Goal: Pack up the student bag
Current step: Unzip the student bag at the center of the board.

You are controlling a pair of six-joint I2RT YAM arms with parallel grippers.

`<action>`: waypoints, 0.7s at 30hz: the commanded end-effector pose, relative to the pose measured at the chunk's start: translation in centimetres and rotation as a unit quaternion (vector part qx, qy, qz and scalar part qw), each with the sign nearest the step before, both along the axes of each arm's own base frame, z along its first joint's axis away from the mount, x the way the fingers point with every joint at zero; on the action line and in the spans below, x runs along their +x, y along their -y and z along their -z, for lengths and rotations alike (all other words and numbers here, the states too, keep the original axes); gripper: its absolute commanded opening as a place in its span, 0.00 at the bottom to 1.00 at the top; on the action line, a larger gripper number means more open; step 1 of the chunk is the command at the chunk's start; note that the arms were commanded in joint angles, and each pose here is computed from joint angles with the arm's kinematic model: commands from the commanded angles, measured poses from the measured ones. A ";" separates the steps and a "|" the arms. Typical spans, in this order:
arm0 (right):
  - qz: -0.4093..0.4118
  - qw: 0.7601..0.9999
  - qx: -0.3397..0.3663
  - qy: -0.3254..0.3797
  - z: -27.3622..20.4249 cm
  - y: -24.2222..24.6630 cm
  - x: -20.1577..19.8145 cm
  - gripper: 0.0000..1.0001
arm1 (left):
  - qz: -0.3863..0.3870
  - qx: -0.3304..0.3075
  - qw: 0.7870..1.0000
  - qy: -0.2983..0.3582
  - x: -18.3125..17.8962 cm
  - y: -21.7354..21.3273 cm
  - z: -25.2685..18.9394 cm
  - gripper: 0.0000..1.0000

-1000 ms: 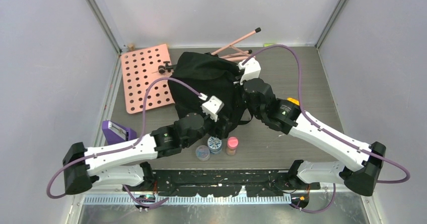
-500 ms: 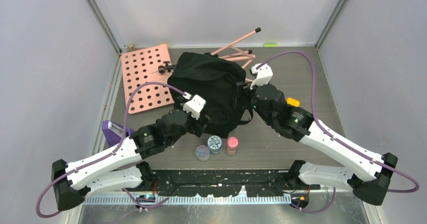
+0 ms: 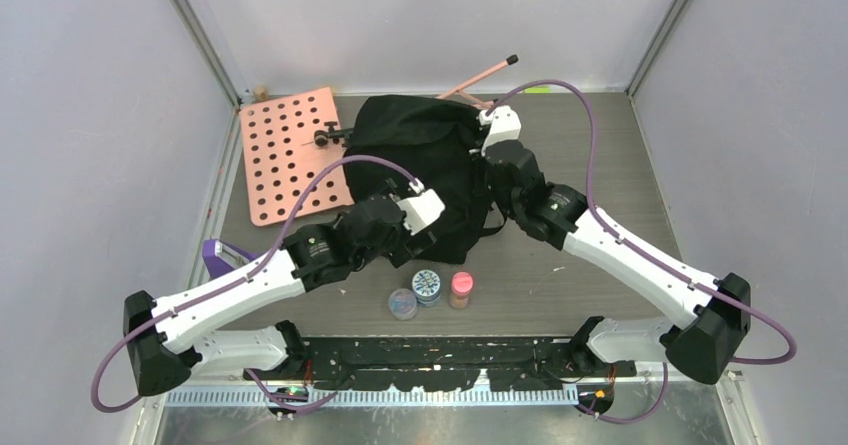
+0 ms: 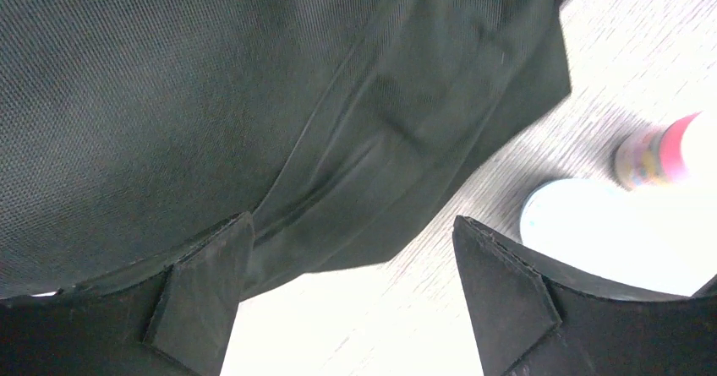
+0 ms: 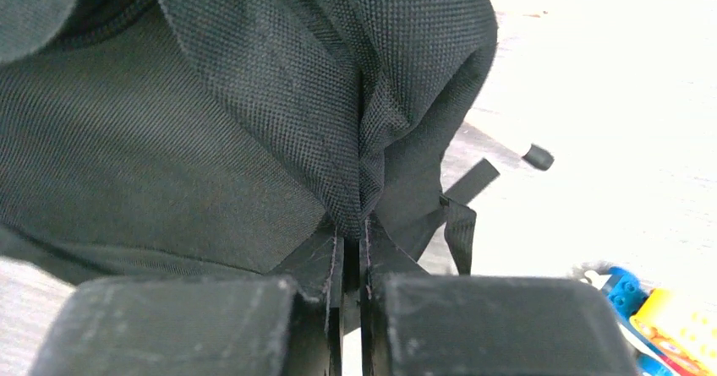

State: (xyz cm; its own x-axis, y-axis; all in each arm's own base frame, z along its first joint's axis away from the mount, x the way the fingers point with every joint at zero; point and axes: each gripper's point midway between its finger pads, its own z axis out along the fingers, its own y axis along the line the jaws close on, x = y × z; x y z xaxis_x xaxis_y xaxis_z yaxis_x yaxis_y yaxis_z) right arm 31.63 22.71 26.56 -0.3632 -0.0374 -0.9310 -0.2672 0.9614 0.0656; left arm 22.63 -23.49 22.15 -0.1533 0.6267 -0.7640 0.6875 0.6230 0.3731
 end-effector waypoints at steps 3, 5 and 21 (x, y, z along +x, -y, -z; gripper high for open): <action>0.022 0.998 0.031 0.053 -4.5 1.9 4.3 0.00 | 0.038 0.046 0.996 0.067 1.4 0.1 0.3 0.91; 0.019 0.998 0.037 0.052 -4.5 2.1 4.5 0.00 | 0.039 0.040 0.994 0.089 1.8 0.4 0.0 0.93; -0.006 0.995 0.088 0.047 -4.6 1.5 3.7 0.00 | -0.017 0.088 0.977 0.192 5.5 2.2 0.6 0.86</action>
State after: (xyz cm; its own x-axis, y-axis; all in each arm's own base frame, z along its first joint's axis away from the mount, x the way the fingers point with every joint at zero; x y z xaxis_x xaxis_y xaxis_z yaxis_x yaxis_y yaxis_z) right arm 35.20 20.62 26.77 -0.3787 0.0116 -0.9254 -0.2601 0.9583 0.1185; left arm 25.95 -26.06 18.51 0.0654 0.7518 -0.6561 0.6276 0.4802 0.6128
